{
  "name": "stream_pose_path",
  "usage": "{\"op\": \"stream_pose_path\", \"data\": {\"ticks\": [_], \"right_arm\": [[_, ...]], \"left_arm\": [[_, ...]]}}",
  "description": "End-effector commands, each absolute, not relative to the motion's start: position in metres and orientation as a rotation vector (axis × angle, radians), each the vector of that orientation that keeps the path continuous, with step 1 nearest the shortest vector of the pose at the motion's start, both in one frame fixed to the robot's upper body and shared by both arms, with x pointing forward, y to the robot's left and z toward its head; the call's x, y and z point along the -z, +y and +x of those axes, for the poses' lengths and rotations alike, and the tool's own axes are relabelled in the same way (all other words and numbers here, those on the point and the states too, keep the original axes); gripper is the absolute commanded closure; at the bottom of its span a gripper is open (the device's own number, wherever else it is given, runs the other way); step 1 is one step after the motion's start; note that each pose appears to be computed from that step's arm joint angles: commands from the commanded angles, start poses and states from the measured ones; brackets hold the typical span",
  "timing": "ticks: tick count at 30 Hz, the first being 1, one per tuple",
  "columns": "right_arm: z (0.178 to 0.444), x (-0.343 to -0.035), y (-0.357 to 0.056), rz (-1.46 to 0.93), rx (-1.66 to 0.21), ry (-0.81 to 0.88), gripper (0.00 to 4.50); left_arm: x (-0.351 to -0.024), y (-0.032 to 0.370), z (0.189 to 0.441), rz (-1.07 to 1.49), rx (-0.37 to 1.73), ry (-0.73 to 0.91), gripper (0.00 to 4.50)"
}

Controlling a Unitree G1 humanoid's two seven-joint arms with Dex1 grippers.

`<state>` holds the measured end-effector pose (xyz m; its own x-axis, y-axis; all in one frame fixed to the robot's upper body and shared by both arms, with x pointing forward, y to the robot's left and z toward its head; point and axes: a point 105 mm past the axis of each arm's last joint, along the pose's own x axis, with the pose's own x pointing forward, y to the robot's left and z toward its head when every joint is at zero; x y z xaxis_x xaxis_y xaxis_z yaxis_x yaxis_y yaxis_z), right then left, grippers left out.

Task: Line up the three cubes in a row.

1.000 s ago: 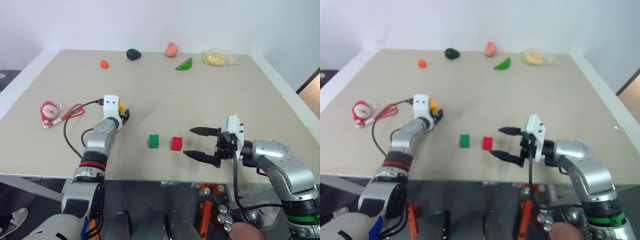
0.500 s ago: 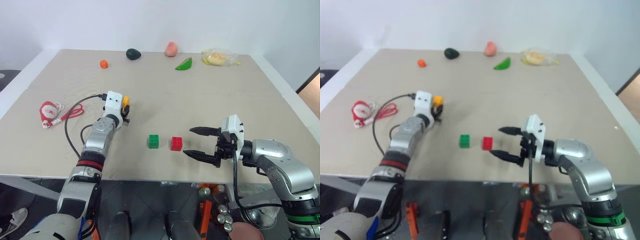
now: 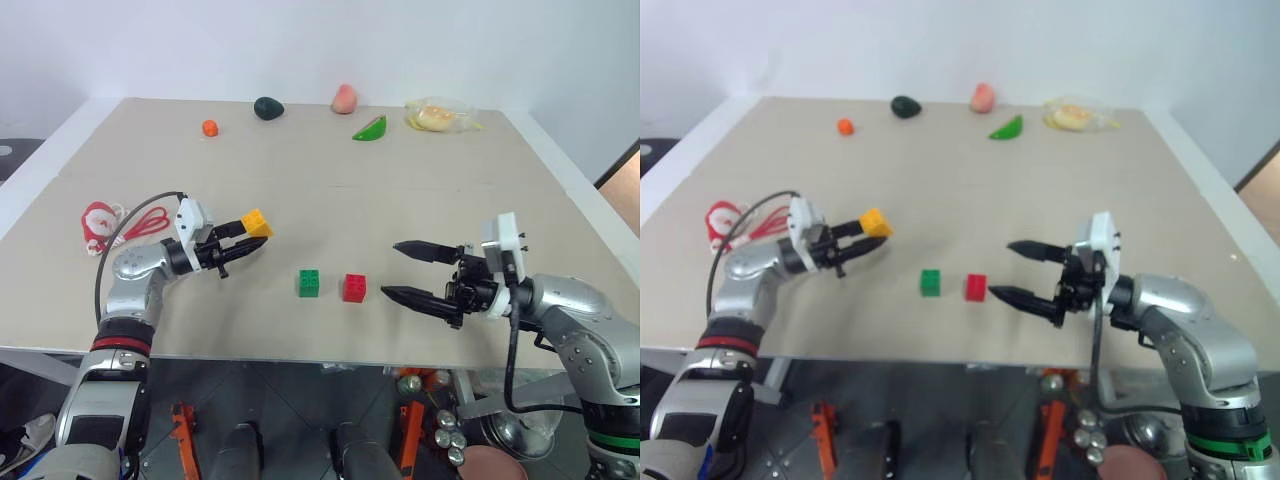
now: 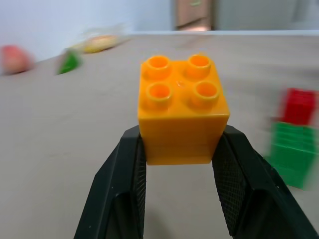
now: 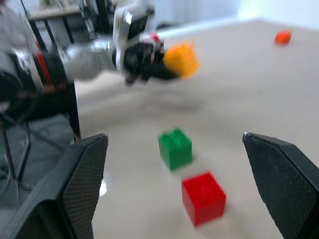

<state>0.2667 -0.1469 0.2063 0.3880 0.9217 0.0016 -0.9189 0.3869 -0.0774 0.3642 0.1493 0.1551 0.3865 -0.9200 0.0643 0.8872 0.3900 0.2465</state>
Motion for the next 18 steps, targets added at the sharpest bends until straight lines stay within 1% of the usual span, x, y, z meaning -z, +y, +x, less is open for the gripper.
{"op": "stream_pose_path", "data": {"ticks": [1, 7, 11, 18], "right_arm": [[0.259, -0.224, -0.142, -0.084, -1.184, -0.12, 0.0], [0.26, -0.225, -0.142, -0.063, -1.148, -0.126, 0.0], [0.259, -0.221, -0.142, -0.065, -1.139, -0.11, 0.0], [0.257, -0.215, -0.142, -0.079, -1.134, -0.087, 0.0]], "left_arm": [[-0.153, 0.146, 0.357, 0.199, 1.253, -0.193, 3.2], [-0.138, 0.141, 0.35, 0.266, 1.351, -0.138, 3.2], [-0.126, 0.145, 0.346, 0.321, 1.402, -0.077, 3.2], [-0.114, 0.154, 0.346, 0.392, 1.43, -0.004, 3.2]]}}
